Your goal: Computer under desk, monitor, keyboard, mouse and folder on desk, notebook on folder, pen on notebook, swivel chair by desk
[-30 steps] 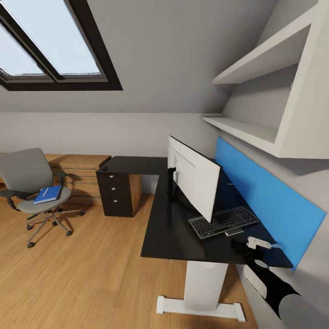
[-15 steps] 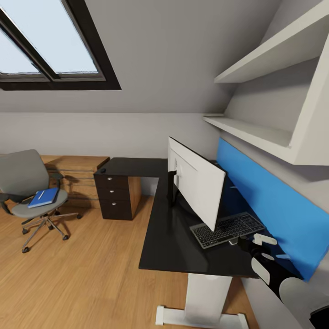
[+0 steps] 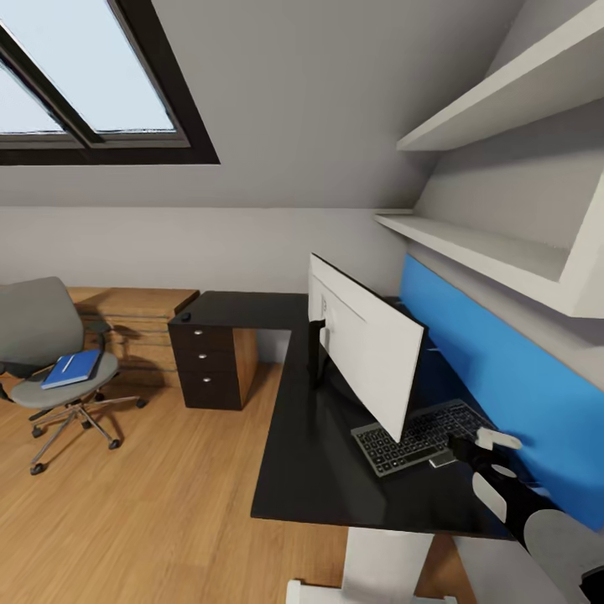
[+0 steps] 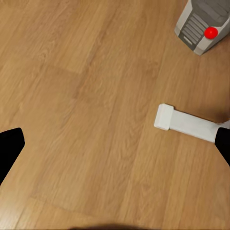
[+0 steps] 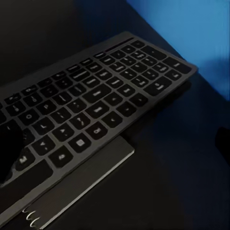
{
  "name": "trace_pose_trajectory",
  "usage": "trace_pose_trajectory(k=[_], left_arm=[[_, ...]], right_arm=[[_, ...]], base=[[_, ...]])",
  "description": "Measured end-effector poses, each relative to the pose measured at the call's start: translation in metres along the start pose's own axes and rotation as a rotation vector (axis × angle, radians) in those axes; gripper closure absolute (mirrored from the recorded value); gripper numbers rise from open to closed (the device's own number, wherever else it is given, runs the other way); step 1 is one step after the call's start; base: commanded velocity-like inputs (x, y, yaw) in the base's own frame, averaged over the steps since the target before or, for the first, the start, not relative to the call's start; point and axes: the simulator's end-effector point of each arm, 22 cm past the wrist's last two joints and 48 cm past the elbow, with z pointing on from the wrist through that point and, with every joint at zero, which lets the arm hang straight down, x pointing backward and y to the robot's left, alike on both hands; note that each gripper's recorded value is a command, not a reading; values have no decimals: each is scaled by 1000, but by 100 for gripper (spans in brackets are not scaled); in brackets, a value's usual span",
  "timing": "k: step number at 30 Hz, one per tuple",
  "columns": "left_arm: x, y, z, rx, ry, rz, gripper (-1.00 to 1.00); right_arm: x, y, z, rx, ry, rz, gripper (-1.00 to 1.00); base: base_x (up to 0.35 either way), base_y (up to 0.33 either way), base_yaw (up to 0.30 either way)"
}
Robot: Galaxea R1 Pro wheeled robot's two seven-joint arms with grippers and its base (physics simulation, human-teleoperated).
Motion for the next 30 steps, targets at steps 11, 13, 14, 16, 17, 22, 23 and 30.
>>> trace_pose_trajectory(k=[11,13,14,16,17,22,23,30], left_arm=[[0,0,0,0,-2,0,-100],[-1,1,0,-1,-2,0,-100],[-1,1,0,-1,-2,0,-100],[-1,1,0,-2,-2,0,-100],[-1,1,0,-2,-2,0,-100],[-1,4,1,-5,-3,2,-100],[-1,5,1,-6,-3,3,-100],[-4,16,2,-19,-8,10,-100]], right_arm=[[-10,-28,3,37,-17,6,-100],[-13,-34,3,46,-20,6,-100],[-13,-35,3,47,-21,5,-100],[-14,-38,4,51,-22,5,-100],[-15,-39,4,52,-23,5,-100],[-17,-45,4,59,-26,4,-100],[-17,-46,4,61,-26,3,-100],[-18,-48,4,63,-28,2,-100]], base=[[119,-67,0],[52,-37,0],[37,-26,0],[72,-34,0],[169,-51,0],[193,-46,0],[97,-21,0],[58,-8,0]])
